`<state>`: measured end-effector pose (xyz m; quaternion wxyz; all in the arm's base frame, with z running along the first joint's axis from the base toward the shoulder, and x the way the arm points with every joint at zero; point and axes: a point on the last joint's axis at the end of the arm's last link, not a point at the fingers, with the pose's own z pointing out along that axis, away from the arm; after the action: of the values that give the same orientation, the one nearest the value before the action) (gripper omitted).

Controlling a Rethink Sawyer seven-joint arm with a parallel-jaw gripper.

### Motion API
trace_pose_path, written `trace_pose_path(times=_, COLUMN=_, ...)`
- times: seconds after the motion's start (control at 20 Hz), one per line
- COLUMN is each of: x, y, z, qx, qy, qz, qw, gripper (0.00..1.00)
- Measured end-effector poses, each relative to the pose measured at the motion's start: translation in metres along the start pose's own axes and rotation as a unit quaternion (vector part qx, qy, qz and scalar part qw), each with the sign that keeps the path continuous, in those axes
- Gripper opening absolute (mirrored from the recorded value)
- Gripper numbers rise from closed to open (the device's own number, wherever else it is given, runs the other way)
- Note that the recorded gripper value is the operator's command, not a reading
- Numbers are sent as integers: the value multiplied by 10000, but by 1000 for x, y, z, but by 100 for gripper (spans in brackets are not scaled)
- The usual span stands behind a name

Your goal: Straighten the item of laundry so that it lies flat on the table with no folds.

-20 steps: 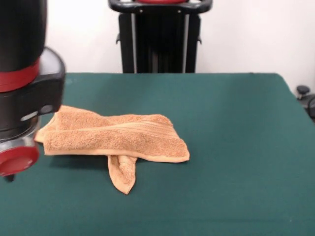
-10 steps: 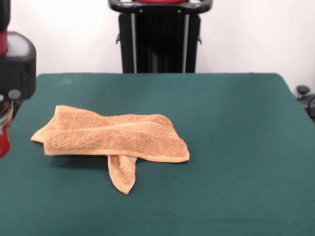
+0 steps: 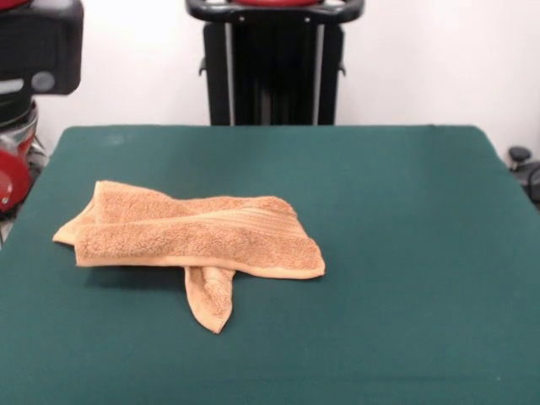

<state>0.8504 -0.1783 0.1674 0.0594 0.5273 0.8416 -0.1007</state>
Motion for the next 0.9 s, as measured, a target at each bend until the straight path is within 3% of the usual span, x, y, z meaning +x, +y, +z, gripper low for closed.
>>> trace_pose_path(times=0.35, x=8, y=2, z=-18, qx=-228, qy=-234, qz=-48, qw=9995, gripper=0)
trace_pose_path(times=0.9, x=26, y=-4, z=-19, qx=-477, qy=-480, qz=-77, qw=9977, gripper=0)
